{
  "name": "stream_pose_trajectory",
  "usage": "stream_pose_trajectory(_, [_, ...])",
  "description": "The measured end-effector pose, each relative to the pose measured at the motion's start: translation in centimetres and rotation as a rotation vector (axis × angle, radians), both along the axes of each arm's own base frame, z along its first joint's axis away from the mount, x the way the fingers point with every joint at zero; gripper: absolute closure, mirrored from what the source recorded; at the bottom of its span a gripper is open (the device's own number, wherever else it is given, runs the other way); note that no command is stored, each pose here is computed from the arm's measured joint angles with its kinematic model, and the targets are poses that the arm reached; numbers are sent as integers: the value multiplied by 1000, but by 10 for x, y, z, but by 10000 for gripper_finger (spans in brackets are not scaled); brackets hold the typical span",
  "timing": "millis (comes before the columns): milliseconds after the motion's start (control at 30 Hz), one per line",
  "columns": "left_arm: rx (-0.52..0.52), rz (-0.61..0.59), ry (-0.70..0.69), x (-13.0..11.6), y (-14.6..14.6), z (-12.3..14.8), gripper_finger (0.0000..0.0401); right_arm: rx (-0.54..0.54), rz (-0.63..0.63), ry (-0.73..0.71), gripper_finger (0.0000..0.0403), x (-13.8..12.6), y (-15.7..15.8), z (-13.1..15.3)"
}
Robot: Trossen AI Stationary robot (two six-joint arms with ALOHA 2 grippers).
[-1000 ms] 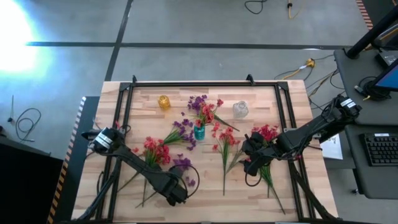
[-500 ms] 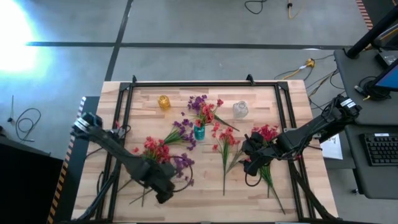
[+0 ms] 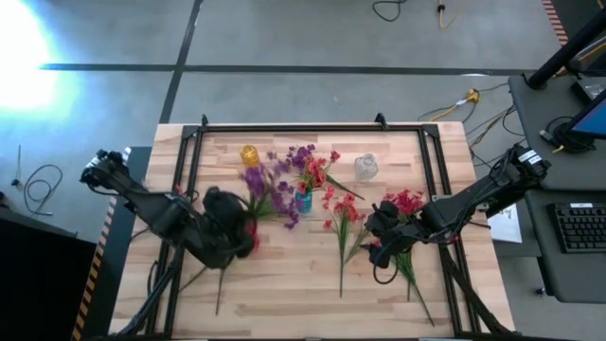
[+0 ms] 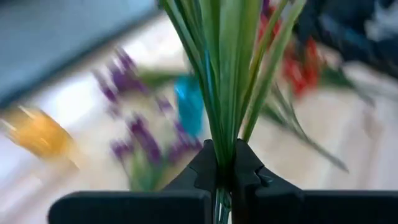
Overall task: Sort flowers into vase by color
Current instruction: Put the bottom left violet flowers into the yellow vase
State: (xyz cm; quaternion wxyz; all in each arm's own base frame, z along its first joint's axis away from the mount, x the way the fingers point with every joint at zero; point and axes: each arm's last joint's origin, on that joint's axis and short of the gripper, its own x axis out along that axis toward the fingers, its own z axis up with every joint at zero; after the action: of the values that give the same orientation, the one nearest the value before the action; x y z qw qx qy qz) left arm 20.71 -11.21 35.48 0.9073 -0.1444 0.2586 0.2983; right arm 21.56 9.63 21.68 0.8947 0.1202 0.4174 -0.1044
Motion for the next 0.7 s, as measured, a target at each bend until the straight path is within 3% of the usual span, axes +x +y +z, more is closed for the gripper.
stream_pose_trajectory(133, [245,154,-148,-8,16,15,401,4,1,-11,78,1,0,1])
stream_pose_trajectory(233, [365,219,-156,-10,29,22,401,-9,-10,-19,78,1,0,1])
stream_pose_trajectory(500, [507,416,-105,3,71,35,401,-14,-15,-26,78,1,0,1])
stream_pose_trajectory(700, [488,365,-5,35,120,45,401,-9,-15,-60,78,4,1,3])
